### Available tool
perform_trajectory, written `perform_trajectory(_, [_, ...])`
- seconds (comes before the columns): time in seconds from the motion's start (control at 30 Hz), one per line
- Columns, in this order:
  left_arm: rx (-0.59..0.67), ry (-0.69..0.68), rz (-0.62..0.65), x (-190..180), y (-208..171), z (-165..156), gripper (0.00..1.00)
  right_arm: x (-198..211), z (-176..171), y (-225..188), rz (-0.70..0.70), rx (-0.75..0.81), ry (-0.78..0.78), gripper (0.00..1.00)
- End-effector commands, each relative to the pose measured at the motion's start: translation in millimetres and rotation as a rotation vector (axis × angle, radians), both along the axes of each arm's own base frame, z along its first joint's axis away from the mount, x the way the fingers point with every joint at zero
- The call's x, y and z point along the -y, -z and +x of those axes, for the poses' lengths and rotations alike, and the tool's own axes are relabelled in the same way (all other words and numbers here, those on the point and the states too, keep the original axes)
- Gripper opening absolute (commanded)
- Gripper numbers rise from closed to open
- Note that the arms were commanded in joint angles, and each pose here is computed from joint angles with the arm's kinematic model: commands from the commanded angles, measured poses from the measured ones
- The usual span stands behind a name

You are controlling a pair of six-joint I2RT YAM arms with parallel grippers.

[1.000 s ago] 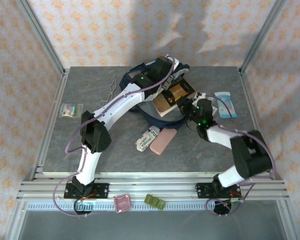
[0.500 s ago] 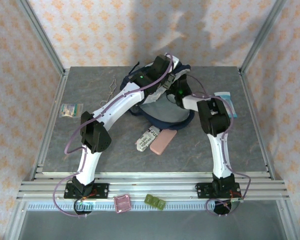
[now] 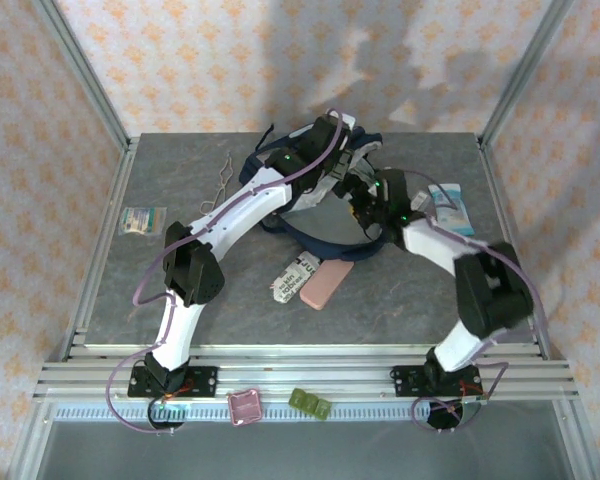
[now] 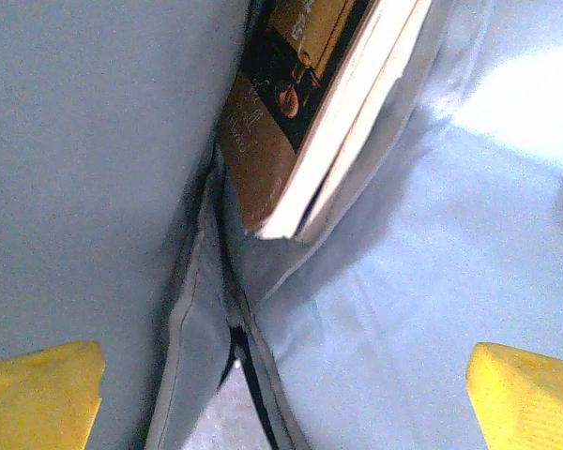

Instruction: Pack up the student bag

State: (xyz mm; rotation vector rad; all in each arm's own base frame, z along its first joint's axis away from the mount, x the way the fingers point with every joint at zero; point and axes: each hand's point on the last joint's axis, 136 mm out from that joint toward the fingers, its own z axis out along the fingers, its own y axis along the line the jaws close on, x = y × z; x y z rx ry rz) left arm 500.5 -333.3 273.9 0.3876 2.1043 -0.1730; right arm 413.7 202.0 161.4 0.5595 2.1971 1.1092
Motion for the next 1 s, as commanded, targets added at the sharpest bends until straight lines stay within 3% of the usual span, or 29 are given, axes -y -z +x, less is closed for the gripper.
perform_trajectory(0.0, [0.094, -0.064, -0.189, 11, -34, 13, 0.00, 33, -39, 10, -0.168, 0.005, 0.017, 0.93])
perform_trajectory(0.17, [0.065, -0.095, -0.333, 30, -23, 24, 0.00, 53, -77, 5, -0.231, 0.043, 0.029, 0.69])
perform_trajectory(0.37, [0.038, -0.119, -0.494, 65, -8, 46, 0.00, 35, -94, 13, -0.266, 0.049, -0.057, 0.44])
perform_trajectory(0.4, [0.034, -0.107, -0.509, 70, -5, 47, 0.00, 28, -94, 15, -0.271, 0.046, -0.076, 0.43])
perform_trajectory(0.43, [0.027, -0.099, -0.514, 73, -3, 46, 0.10, 22, -95, 18, -0.275, 0.042, -0.094, 0.43])
perform_trajectory(0.47, [0.019, -0.095, -0.513, 73, -1, 46, 0.32, 15, -95, 19, -0.274, 0.043, -0.112, 0.44])
perform_trajectory(0.5, [0.011, -0.100, -0.500, 70, 1, 43, 0.46, 8, -95, 20, -0.275, 0.043, -0.128, 0.45])
perform_trajectory(0.53, [0.007, -0.100, -0.489, 66, 1, 40, 0.52, 2, -94, 20, -0.275, 0.046, -0.141, 0.46])
perform_trajectory(0.63, [-0.006, -0.106, -0.473, 40, 3, 24, 0.59, -10, -91, 20, -0.271, 0.049, -0.161, 0.51])
perform_trajectory(0.8, [0.048, -0.190, -0.600, -53, 6, -21, 0.71, -19, -87, 12, -0.243, 0.079, -0.179, 0.61])
perform_trajectory(0.97, [-0.096, -0.300, -0.673, -126, 83, -47, 0.74, -27, -85, 3, -0.222, 0.108, -0.194, 0.63])
